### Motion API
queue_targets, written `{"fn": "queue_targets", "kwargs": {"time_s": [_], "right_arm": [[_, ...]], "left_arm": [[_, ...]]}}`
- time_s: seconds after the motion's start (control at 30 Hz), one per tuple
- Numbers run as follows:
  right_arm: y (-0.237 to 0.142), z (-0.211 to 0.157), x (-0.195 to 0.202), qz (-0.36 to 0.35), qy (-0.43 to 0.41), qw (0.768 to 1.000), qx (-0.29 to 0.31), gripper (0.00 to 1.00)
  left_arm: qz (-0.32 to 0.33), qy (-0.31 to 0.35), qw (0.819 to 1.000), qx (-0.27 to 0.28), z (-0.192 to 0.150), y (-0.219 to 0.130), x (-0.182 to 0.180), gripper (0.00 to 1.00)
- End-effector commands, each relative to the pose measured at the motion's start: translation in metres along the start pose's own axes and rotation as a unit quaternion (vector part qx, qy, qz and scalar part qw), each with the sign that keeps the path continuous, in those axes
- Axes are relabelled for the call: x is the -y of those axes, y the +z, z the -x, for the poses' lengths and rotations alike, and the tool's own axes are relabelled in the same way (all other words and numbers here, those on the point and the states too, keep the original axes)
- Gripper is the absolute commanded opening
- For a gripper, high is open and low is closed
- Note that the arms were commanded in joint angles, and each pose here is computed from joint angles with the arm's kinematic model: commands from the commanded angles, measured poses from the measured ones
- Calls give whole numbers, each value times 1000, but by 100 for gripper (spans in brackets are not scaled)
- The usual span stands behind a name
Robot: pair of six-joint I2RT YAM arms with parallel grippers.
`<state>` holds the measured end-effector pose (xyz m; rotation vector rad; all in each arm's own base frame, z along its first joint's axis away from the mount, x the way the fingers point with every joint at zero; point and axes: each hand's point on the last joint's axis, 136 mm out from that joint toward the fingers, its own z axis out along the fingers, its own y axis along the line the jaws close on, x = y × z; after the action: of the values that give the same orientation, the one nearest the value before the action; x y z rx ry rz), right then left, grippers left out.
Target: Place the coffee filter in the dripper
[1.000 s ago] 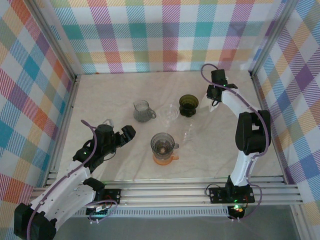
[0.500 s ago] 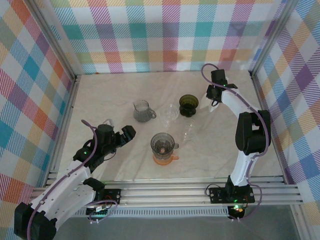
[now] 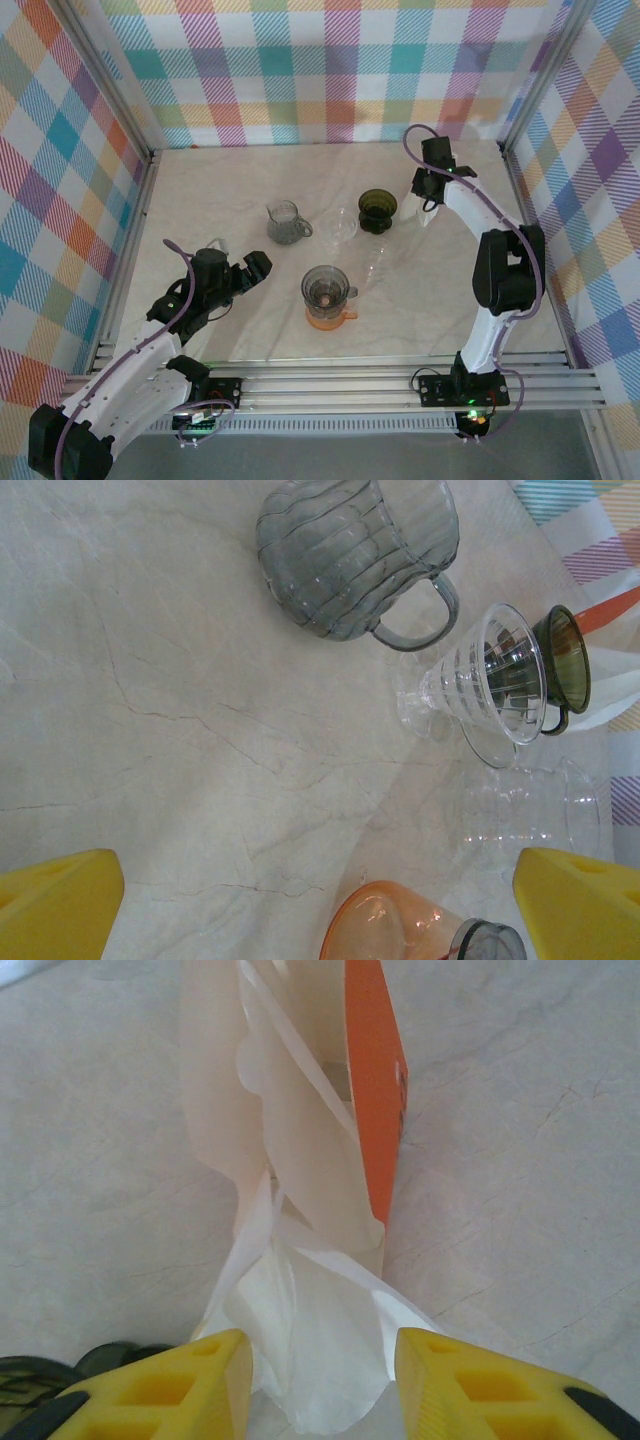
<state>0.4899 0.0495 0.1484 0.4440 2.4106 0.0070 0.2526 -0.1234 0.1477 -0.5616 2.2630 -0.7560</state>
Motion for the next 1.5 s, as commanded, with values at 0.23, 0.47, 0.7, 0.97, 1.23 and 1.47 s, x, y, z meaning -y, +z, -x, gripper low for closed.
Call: {"fn": "queue_targets", "kwargs": {"time_s": [0.23,0.47,0.7,0.97,1.23,1.47], "right_arm": [[-27,4,2,8,-23,1000,16,45],[-35,4,5,12,-77,997,23,47],[-31,-9,4,28,-144,989,5,48],[-16,-23,20,8,-168,986,-6,46],[9,-27,26,2,-174,985,-16,44],[28,-26,20,8,-187,982,-18,43]], "left_arm": [[-11,3,1000,4,3,-2,7,100],[-11,3,1000,3,2,-2,7,100],[-9,3,1000,4,3,-3,6,100],[-9,2,1000,5,4,-3,7,100],[-7,2,1000,4,4,-1,7,100],[-1,2,1000,-2,3,5,6,100]]}}
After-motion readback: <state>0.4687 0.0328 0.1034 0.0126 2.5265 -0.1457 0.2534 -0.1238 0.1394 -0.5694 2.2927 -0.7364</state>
